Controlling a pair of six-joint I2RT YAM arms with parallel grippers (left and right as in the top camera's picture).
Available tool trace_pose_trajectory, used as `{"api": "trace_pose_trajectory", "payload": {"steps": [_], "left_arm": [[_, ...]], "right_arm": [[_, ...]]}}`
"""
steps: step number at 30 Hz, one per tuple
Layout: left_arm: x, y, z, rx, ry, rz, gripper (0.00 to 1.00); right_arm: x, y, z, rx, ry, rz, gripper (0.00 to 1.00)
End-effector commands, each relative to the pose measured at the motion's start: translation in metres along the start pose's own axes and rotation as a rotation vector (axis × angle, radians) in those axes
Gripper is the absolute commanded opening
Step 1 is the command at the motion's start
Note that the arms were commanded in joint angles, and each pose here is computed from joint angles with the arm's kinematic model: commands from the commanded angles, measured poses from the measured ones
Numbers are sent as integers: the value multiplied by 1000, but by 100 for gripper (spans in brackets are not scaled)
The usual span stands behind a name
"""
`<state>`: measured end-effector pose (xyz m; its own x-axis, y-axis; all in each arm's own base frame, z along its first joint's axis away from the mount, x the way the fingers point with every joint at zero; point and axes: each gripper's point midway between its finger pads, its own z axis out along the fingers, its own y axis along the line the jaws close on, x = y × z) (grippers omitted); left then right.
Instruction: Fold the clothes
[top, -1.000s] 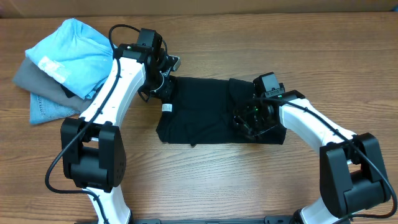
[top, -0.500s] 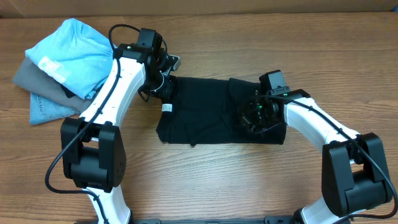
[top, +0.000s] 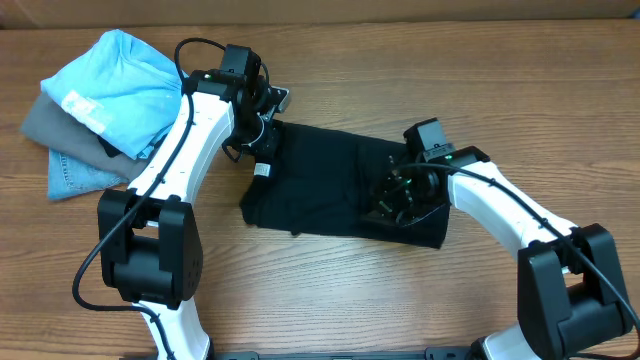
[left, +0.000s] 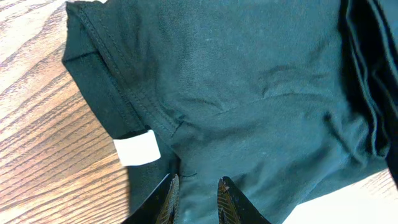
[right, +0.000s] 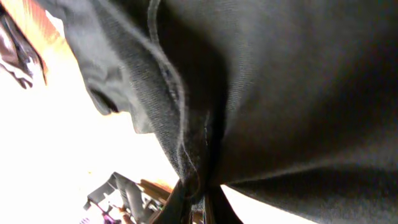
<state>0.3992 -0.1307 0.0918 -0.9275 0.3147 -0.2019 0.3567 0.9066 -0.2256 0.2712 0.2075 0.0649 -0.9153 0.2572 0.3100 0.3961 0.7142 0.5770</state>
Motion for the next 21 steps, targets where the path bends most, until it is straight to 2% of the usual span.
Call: {"api": "trace_pose_trajectory", "payload": {"steps": [1,4,8,11,13,16,21], "left_arm": [[-9,0,-12,-3,-40,9,25],[-9,0,-12,-3,-40,9,26],[-10,0,-12,-4,-44,10,26],[-10,0,-12,-4,-45,10,27],[-10,-1,-12,-3,-45,8,27],[-10,-1,-12,0,-44,0,28],[-9,-3,-12,5,-42,1,30]], "right_arm": [[10,13,-4,-46,21,-121,4],[17,22,-6,-98,56,-215,4],[17,21,-3,-82,50,-226,5],[18,21,2,-51,34,-248,17],[23,24,6,-52,44,-270,20],[29,38,5,-114,60,-411,23],[6,67,-37,-221,-93,-555,27]]}}
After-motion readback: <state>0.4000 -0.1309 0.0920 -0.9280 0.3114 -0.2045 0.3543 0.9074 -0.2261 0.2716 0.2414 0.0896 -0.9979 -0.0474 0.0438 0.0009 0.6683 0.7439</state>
